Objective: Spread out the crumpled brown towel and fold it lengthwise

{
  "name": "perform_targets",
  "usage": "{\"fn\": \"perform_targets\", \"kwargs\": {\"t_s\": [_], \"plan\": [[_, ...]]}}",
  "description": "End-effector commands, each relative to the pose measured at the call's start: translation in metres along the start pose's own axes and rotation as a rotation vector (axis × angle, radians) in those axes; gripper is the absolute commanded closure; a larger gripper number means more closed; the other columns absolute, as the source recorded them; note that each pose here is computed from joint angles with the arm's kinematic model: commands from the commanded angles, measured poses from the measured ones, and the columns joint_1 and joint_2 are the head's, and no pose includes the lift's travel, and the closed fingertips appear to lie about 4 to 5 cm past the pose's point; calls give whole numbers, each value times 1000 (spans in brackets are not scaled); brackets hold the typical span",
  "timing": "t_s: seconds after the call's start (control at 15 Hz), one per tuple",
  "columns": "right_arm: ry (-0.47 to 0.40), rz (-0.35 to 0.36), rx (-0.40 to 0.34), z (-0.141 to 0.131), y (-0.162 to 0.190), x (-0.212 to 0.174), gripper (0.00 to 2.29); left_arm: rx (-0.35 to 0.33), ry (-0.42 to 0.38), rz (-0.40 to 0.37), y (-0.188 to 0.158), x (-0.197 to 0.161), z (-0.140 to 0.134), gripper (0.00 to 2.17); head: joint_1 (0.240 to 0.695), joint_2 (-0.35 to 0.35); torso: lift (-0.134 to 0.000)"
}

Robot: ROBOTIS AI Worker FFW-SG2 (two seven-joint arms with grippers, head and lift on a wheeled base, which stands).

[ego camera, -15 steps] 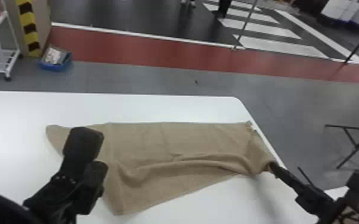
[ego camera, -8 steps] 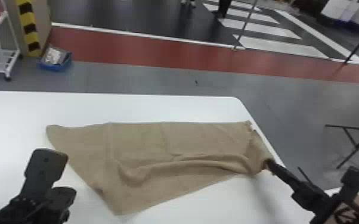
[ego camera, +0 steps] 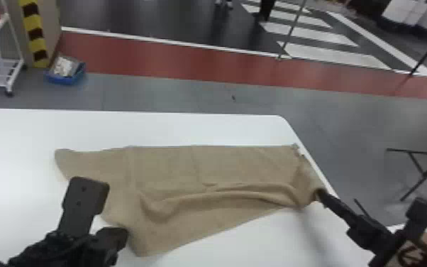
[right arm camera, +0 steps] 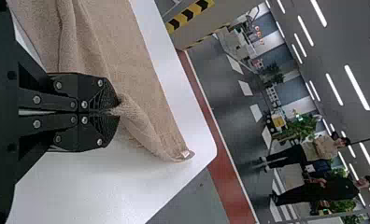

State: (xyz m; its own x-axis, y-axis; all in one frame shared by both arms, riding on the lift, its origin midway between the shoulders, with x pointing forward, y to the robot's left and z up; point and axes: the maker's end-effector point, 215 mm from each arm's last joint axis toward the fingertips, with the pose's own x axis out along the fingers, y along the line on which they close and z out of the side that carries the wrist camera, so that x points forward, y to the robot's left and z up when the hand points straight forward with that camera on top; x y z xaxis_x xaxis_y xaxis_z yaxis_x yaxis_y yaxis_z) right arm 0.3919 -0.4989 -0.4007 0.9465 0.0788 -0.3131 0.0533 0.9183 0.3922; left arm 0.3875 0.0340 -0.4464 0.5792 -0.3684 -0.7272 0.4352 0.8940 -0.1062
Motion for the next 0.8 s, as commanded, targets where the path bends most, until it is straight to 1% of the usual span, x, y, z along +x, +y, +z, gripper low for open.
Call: {"fn": "perform_targets", "kwargs": {"t_s": [0.0, 0.13, 0.33, 0.47, 0.53, 0.67, 0.73], "plan": [[-2, 1, 1, 0, 0, 0, 1450, -33, -42, -48, -17, 4, 18, 1791, 695, -350, -125], [-6, 2, 5, 2, 0, -1, 1450, -68, -94, -78, -28, 10, 39, 1791, 695, -350, -125], [-13, 3, 15, 5, -1, -5, 1450, -87, -169, -73, -34, 23, 68, 1791, 695, -350, -125], [-21, 10, 28, 7, -1, -11, 1450, -50, -181, -57, -46, 31, 79, 1791, 695, -350, -125], [-18, 9, 31, 5, -1, -13, 1450, -40, -204, -63, -57, 35, 87, 1791, 695, -350, -125], [-21, 11, 44, 2, 0, -13, 1450, -26, -214, -85, -90, 42, 98, 1791, 695, -350, -125], [-17, 10, 45, -1, 1, -14, 1450, -4, -221, -85, -100, 48, 96, 1791, 695, -350, -125]]}}
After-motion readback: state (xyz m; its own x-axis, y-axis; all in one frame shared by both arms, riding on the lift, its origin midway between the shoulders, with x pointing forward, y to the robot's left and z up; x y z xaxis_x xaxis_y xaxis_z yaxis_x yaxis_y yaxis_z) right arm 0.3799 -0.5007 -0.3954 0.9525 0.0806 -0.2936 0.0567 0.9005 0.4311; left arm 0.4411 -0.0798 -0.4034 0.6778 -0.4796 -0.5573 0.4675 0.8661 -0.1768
